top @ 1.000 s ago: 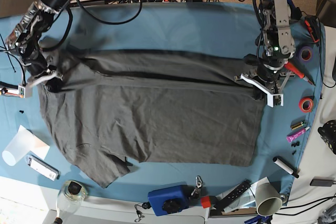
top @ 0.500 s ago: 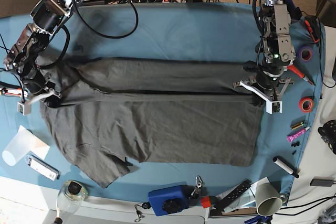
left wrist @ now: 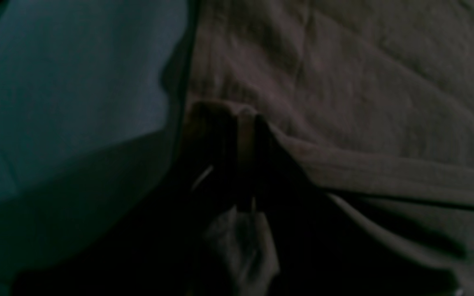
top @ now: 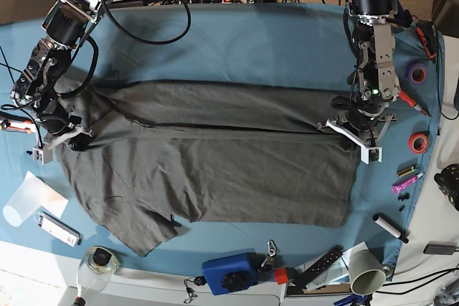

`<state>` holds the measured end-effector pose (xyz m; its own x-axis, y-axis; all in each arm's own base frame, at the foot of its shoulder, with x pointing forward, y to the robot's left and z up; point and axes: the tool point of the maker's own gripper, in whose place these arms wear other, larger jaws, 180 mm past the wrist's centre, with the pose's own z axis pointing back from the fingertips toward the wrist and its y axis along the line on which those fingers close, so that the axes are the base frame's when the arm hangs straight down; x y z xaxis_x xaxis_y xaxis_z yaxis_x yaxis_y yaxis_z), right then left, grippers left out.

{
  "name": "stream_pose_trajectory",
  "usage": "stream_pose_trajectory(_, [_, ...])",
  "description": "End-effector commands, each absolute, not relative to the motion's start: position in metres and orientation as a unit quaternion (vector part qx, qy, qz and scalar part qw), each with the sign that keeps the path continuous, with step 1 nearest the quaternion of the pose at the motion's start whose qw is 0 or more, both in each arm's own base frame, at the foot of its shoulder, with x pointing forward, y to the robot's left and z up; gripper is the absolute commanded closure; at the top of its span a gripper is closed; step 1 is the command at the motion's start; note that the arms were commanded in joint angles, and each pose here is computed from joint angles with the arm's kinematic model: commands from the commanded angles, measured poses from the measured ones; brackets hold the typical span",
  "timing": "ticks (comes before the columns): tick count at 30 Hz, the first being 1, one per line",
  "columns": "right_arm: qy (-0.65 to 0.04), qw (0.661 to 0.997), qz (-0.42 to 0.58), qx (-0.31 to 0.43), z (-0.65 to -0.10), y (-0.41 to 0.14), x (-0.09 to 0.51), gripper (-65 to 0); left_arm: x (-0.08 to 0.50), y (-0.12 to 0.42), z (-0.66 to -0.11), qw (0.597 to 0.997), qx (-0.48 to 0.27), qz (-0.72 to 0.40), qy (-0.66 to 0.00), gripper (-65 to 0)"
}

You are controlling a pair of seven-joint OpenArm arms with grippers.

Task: Fold the T-shirt properly
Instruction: 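Lower the folded hem onto the shirt and open both grippers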

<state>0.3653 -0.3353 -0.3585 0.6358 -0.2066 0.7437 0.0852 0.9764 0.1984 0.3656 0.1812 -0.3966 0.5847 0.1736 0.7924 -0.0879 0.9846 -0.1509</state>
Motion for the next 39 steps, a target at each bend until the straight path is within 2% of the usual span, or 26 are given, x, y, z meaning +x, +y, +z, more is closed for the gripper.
stream_pose_trajectory(1, [-0.455, 0.885, -0.077, 0.061, -0.334, -0.346, 0.378, 0.0, 0.372, 0.186, -0.388, 0.884, -0.041, 0.073, -0.46, 0.0])
stream_pose_trajectory(5, [-0.456, 0.885, -0.076, 0.061, -0.334, -0.346, 0.378, 0.0, 0.374, 0.186, -0.386, 0.883, -0.041, 0.073, -0.462, 0.0])
stream_pose_trajectory(7, [-0.457, 0.884, -0.076, 0.061, -0.333, -0.346, 0.378, 0.0, 0.375, 0.186, -0.384, 0.882, -0.041, 0.073, -0.464, -11.8])
stream_pose_trajectory(9, [-0.459, 0.883, -0.075, 0.061, -0.332, -0.346, 0.38, -8.7, 0.377, 0.186, -0.383, 0.881, -0.041, 0.073, -0.465, -21.2])
stream_pose_trajectory(11, [-0.462, 0.882, -0.075, 0.06, -0.329, -0.348, 0.381, -16.3, 0.377, 0.187, -0.382, 0.881, -0.04, 0.072, -0.466, -24.6])
stream_pose_trajectory(13, [-0.465, 0.88, -0.077, 0.059, -0.325, -0.349, 0.384, -18.3, 0.376, 0.188, -0.38, 0.883, -0.038, 0.07, -0.463, -24.6])
stream_pose_trajectory(17, [-0.479, 0.872, -0.077, 0.062, -0.312, -0.354, 0.389, -18.3, 0.378, 0.192, -0.365, 0.881, -0.031, 0.064, -0.468, -24.6])
stream_pose_trajectory(23, [-0.498, 0.856, -0.091, 0.105, -0.28, -0.361, 0.396, -18.3, 0.378, 0.195, -0.335, 0.878, -0.013, 0.042, -0.477, -24.6])
stream_pose_trajectory(28, [-0.511, 0.842, -0.12, 0.12, -0.259, -0.385, 0.385, -18.3, 0.373, 0.195, -0.314, 0.877, 0.007, 0.026, -0.48, -24.6])
stream_pose_trajectory(35, [-0.508, 0.84, -0.155, 0.114, -0.24, -0.425, 0.356, -18.3, 0.34, 0.194, -0.343, 0.903, 0.008, 0.024, -0.428, -24.7])
stream_pose_trajectory(39, [-0.511, 0.841, -0.15, 0.096, -0.225, -0.444, 0.345, -18.3, 0.32, 0.2, -0.361, 0.914, 0.016, 0.047, -0.404, -29.6])
